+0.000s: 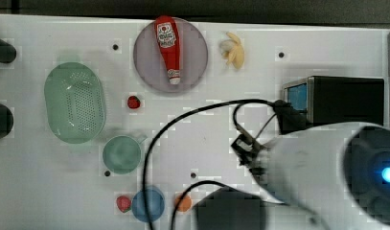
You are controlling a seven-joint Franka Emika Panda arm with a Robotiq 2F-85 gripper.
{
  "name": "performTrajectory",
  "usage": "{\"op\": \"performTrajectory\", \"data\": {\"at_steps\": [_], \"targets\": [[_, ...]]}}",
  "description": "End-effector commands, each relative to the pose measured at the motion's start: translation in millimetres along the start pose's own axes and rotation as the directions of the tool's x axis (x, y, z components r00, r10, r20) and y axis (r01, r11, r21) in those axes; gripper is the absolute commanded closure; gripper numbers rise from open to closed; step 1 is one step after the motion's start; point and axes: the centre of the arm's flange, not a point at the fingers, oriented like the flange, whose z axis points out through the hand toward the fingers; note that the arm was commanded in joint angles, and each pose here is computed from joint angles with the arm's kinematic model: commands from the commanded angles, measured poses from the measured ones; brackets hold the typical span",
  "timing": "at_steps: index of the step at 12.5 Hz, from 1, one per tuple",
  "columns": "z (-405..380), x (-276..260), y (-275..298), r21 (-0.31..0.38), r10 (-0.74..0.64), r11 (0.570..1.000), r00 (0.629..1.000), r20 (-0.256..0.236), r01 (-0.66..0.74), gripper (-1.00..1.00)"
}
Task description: Flap open oven.
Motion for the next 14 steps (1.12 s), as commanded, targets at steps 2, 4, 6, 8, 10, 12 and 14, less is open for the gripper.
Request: {"op": "performTrajectory", "data": {"at_steps": [2,4,6,8,10,12,14], "targets": [[33,53,41,0.004,-0.33,0.944,0.944,-0.012,0.33,0.65],[52,79,57,-0.023,-0.451,0.892,0.891,-0.044,0.45,0.65],[75,105,71,-0.054,-0.535,0.845,0.841,-0.078,0.532,0.65],[100,126,82,-0.098,-0.595,0.804,0.798,-0.098,0.587,0.65],[130,139,90,-0.122,-0.599,0.8,0.794,-0.103,0.588,0.65],[160,146,96,-0.138,-0.59,0.806,0.802,-0.1,0.576,0.65],[187,149,97,-0.156,-0.593,0.803,0.798,-0.11,0.576,0.65]]}}
